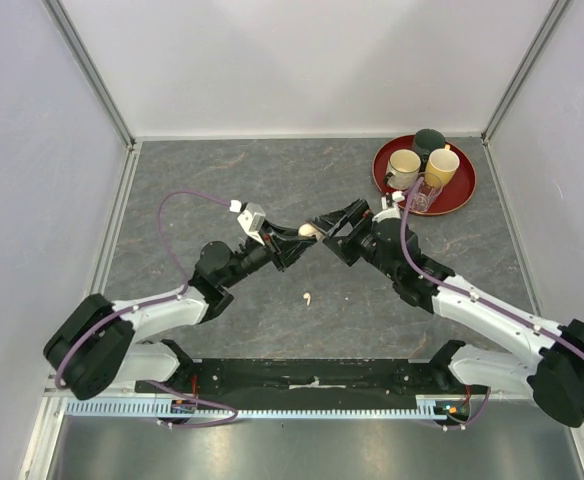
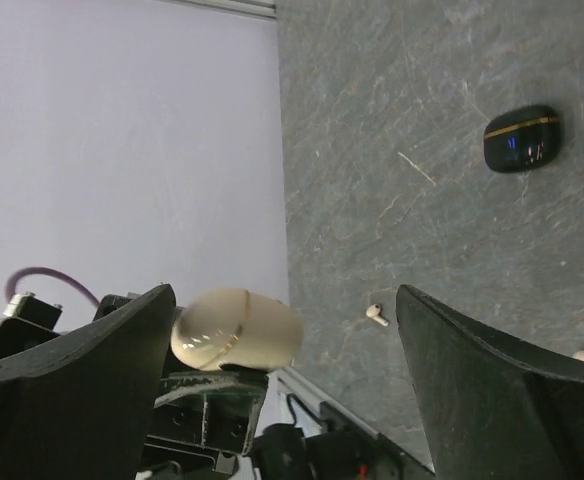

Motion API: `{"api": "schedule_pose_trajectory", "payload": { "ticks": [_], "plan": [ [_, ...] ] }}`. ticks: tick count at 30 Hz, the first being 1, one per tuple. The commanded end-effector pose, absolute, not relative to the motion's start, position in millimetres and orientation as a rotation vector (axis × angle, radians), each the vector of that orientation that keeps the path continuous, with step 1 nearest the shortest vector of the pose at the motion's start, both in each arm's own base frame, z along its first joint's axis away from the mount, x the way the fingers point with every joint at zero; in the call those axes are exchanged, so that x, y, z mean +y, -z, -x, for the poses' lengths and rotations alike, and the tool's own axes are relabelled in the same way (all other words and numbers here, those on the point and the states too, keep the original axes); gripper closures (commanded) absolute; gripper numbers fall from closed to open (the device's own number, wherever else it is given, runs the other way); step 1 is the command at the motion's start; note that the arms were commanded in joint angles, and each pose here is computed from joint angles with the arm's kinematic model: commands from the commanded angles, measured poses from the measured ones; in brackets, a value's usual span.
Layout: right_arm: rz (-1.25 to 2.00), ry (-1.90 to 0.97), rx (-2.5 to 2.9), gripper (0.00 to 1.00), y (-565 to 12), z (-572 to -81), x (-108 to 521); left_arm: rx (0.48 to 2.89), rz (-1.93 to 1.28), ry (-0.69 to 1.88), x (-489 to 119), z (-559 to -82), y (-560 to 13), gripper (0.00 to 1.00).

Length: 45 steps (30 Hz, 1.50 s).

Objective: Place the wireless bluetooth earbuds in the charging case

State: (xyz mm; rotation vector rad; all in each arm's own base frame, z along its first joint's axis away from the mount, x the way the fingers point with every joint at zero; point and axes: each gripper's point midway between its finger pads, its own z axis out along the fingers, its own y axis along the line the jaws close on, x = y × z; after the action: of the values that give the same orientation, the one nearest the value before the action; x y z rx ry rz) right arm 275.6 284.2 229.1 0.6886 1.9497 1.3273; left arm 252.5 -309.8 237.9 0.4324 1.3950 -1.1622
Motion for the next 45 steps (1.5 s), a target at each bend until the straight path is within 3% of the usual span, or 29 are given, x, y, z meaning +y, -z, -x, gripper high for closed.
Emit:
{"api": "schedule_pose_trajectory", "payload": {
  "ticks": [1,5,16,19,20,23,28,32,36,41,45],
  "plan": [
    [-0.426,-1.26,1.845,0.02,-272,-273,276,1.31,-0.688,1.073,-309,-232,-248,0.98],
    [-0.292,-1.351,1.866,0.03,-287,-260,288,1.266,-0.759,1.026,-302,-223,-253,0.98],
    [-0.352,-1.77,1.971,0.04,-276,-224,319,1.18,-0.747,0.956,-296,-231,-267,0.98],
    [-0.396,-1.756,1.949,0.09,-276,-226,313,1.171,-0.741,0.967,-298,-231,-269,0.98],
    [-0.421,-1.751,1.929,0.18,-278,-226,308,1.168,-0.739,0.975,-298,-230,-270,0.98],
    [-0.463,-1.739,1.907,0.25,-277,-230,303,1.16,-0.75,0.983,-299,-228,-271,0.98],
    [-0.518,-1.778,1.877,0.23,-278,-233,304,1.147,-0.765,0.998,-300,-224,-272,0.98],
    [-0.554,-1.808,1.862,0.27,-278,-236,304,1.12,-0.759,1.013,-300,-220,-278,0.98],
    [-0.578,-1.846,1.83,0.42,-281,-234,303,1.121,-0.745,1.015,-298,-220,-278,0.98],
    [-0.612,-1.866,1.835,0.53,-280,-232,301,1.126,-0.727,1.013,-297,-222,-277,0.98],
    [-0.658,-1.925,1.834,0.71,-276,-229,301,1.119,-0.704,1.036,-298,-223,-281,0.85]
  ]
}}
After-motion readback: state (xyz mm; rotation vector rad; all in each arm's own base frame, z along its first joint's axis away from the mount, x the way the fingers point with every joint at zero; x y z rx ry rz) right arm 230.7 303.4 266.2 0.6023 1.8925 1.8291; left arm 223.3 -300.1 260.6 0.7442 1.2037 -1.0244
